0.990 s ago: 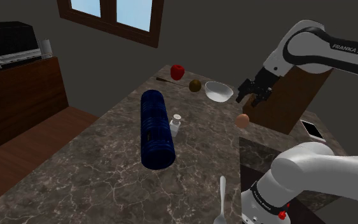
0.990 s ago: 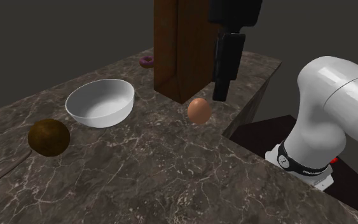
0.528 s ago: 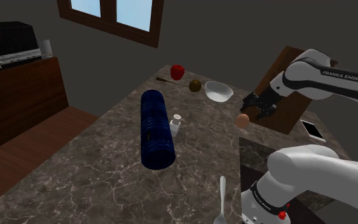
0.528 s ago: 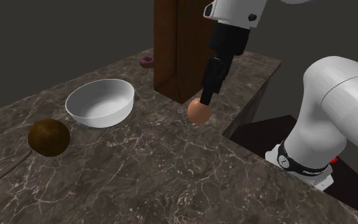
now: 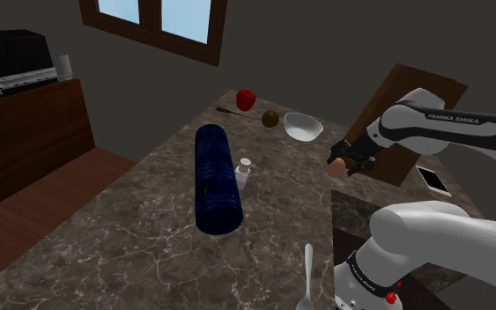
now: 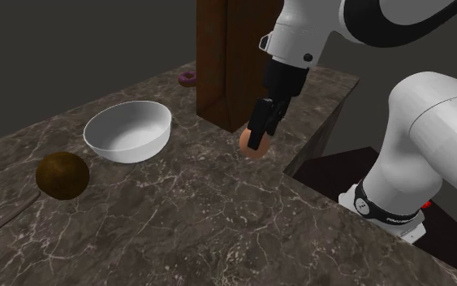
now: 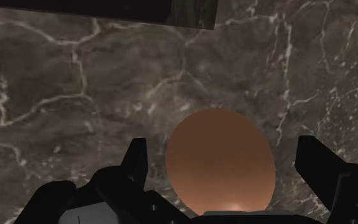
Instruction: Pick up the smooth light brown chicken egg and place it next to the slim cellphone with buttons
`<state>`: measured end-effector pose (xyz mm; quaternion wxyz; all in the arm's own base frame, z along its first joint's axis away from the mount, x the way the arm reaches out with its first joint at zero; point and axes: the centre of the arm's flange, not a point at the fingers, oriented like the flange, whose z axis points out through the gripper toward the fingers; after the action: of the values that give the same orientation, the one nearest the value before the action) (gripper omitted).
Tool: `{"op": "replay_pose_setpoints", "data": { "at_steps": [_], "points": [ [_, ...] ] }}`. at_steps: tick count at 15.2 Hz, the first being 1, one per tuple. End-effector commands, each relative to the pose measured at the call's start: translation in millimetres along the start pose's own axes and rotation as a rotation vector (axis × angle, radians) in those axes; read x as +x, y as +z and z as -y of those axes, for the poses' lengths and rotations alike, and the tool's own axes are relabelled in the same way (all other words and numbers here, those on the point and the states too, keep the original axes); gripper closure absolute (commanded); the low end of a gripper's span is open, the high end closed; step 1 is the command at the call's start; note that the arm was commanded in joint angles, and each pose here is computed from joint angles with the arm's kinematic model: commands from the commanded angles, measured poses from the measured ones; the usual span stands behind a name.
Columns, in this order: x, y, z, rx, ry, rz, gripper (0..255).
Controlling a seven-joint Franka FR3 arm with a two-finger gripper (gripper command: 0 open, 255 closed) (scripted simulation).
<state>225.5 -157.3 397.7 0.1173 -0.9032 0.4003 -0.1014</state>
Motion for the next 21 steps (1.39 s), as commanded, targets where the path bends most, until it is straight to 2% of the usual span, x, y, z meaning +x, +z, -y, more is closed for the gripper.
{"op": "replay_pose_setpoints", "data": {
  "at_steps": [1, 9, 10, 19, 21],
  "points": [
    [-0.5, 7.9, -0.4, 0.000, 0.000, -0.001, 0],
    [-0.4, 7.8, -0.4, 0.000, 0.000, -0.001, 0],
    [-0.4, 7.8, -0.4, 0.000, 0.000, -0.001, 255],
    [-0.5, 7.9, -0.4, 0.000, 0.000, -0.001, 255],
    [0.5, -2.2, 2.7, 0.000, 0.000, -0.001, 255]
  ]
}}
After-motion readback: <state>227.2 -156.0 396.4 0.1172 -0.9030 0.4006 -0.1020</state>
